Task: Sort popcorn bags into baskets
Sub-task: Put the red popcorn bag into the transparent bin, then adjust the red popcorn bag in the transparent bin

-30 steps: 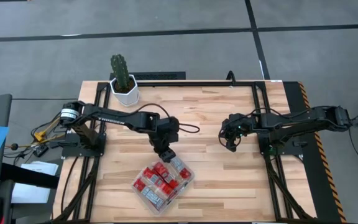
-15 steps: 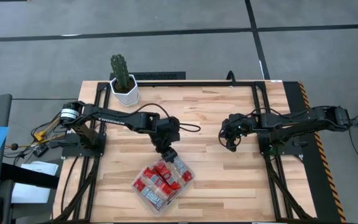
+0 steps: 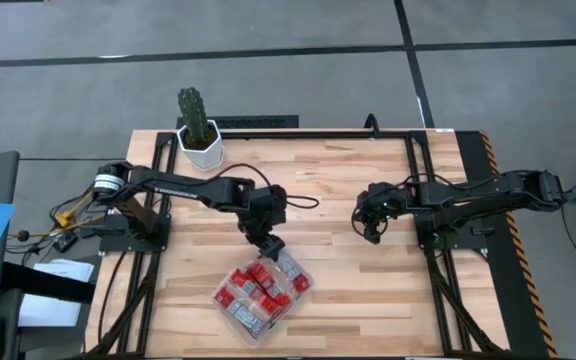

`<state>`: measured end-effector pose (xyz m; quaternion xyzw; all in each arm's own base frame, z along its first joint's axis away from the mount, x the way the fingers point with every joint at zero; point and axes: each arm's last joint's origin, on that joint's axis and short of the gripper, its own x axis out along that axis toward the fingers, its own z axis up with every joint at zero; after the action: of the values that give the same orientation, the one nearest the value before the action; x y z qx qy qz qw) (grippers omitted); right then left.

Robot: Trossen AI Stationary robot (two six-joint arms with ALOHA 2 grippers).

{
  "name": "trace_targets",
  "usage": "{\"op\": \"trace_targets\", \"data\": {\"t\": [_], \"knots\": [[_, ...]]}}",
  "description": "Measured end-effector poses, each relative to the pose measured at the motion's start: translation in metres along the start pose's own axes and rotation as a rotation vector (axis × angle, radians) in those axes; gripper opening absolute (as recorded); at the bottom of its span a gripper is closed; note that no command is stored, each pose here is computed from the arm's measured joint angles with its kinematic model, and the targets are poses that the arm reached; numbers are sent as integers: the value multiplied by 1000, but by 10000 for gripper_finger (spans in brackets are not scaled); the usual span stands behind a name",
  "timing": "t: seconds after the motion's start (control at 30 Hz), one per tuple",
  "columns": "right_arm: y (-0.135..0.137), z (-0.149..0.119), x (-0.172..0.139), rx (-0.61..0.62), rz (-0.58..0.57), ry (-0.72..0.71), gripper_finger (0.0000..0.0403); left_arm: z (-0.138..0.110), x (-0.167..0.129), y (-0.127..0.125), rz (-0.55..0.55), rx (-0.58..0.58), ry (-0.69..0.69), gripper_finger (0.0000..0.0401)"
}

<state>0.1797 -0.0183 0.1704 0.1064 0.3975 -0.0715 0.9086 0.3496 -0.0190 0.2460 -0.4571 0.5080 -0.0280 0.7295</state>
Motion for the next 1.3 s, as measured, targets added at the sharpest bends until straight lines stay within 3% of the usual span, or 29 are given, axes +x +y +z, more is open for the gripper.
{"op": "trace_targets", "data": {"t": [0.2,0.43,0.7,0.9,1.1,1.3], "knots": [[0,0,0,0,0,0,25,-14,-22,0,108,-38,-22,233],[0,0,0,0,0,0,28,-48,-27,-4,341,-65,-26,222],[0,0,0,0,0,-1,30,-91,-10,-15,552,-97,-27,136],[0,0,0,-1,0,-1,23,-109,-4,-11,654,-139,-35,71],[0,0,0,0,1,0,30,-120,11,9,674,-190,13,31],[0,0,0,0,2,2,32,-115,26,10,531,-168,-30,12]]}}
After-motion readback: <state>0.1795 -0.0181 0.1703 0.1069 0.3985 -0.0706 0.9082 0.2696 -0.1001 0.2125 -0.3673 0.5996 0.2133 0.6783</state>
